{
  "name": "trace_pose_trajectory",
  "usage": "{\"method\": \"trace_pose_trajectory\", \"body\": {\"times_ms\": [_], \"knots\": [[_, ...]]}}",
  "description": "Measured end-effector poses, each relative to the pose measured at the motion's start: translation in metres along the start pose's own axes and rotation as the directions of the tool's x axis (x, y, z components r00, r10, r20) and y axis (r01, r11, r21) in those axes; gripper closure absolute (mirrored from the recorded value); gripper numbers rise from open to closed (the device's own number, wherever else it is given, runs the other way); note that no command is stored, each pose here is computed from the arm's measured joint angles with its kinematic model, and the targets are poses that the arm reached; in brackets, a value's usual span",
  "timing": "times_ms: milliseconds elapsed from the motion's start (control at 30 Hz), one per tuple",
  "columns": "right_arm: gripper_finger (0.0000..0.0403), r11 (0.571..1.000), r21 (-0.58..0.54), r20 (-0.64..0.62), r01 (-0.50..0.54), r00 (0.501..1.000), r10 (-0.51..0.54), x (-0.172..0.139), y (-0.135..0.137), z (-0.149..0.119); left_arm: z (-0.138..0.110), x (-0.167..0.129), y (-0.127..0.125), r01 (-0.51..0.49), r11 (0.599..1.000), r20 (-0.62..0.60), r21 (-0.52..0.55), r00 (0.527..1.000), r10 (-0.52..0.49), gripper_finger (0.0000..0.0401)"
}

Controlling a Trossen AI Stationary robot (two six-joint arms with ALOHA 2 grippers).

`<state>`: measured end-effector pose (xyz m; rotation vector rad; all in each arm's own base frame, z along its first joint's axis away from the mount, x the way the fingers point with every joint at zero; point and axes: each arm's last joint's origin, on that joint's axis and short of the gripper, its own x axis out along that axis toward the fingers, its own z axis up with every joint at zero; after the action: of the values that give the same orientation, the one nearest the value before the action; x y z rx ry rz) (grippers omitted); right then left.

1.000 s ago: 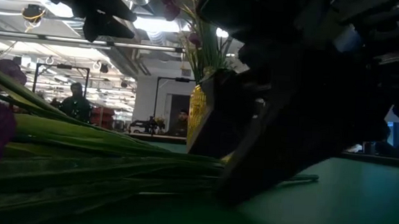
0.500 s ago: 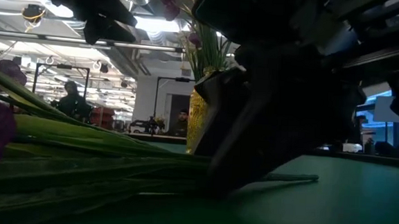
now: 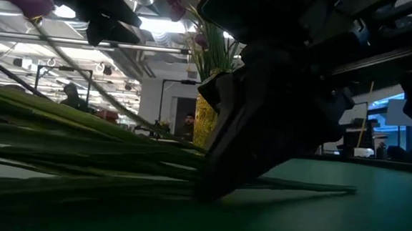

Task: Sort flowers into vase by color
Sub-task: Put the violet flower into the yellow transparent vase

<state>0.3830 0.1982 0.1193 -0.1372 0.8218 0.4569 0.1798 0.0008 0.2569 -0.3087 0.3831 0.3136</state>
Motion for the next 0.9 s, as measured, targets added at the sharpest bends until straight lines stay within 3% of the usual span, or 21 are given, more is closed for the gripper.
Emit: {"method": "trace_pose_trajectory", "body": {"times_ms": [167, 467, 633, 767, 900], "knots": [[0.039, 1.0, 0.001, 0.038, -0.006, 0.999, 0.006, -0.018, 0.002, 0.012, 0.0, 0.0, 0.0, 0.0, 1.0, 0.0, 0.002, 1.0, 0.0, 0.0177], [0.0391, 0.996, -0.083, 0.253, 0.017, 0.967, 0.004, -0.097, 0.012, 0.059, 0.0, 0.0, 0.0, -0.001, 1.0, -0.003, 0.003, 1.0, 0.001, 0.0177], [0.0391, 0.983, -0.175, 0.388, 0.055, 0.922, 0.018, -0.146, 0.034, 0.077, -0.001, 0.0, 0.0, -0.003, 1.0, -0.008, 0.005, 1.0, 0.003, 0.0177], [0.0391, 0.959, -0.237, 0.497, 0.156, 0.867, -0.018, -0.181, 0.054, 0.087, -0.001, 0.0, 0.0, -0.003, 1.0, -0.009, 0.005, 1.0, 0.003, 0.0177], [0.0391, 0.925, -0.257, 0.597, 0.282, 0.798, -0.078, -0.196, 0.068, 0.094, -0.001, 0.0, 0.0, -0.003, 1.0, -0.009, 0.005, 1.0, 0.003, 0.0177]]}}
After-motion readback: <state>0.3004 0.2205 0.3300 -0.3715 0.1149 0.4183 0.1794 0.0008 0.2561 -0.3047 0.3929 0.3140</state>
